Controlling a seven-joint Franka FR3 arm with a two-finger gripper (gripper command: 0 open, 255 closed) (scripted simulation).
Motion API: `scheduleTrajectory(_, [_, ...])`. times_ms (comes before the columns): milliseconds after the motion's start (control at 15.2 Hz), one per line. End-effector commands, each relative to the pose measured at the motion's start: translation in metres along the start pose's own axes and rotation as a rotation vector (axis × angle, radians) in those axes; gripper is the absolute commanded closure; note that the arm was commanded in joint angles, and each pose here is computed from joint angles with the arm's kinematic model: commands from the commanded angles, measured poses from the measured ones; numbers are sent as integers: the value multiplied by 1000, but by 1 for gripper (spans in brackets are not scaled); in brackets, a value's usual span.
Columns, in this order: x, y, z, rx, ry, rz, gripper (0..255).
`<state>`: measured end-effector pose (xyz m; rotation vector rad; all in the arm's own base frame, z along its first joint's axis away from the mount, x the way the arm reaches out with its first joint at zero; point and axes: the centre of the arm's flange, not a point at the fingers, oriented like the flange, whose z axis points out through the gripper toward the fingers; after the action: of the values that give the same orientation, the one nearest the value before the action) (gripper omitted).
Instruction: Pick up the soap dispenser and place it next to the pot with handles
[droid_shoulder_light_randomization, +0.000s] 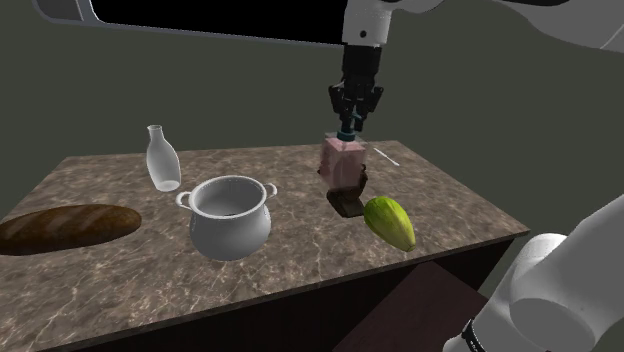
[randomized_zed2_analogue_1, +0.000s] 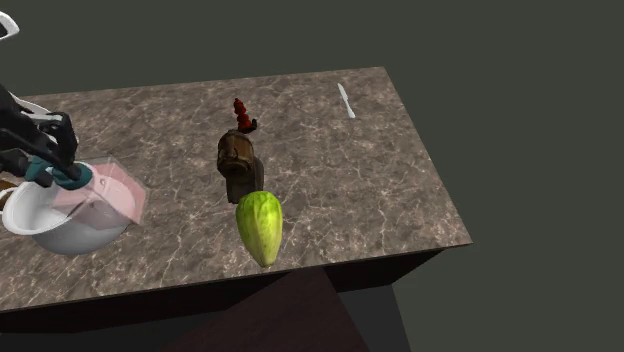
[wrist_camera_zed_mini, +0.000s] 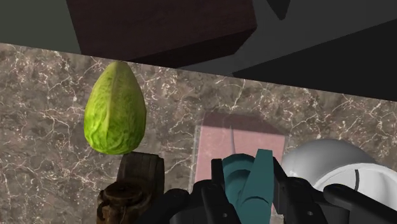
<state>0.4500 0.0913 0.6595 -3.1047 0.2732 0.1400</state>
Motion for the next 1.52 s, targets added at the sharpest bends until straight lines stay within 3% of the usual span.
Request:
scheduleTrajectory(0, [5, -27, 3, 1, 0, 2, 255])
scheduleTrajectory(396, [18, -107, 3, 1, 0, 2, 255])
scheduleTrajectory(1452, [26, -106, 87, 1, 0, 2, 255])
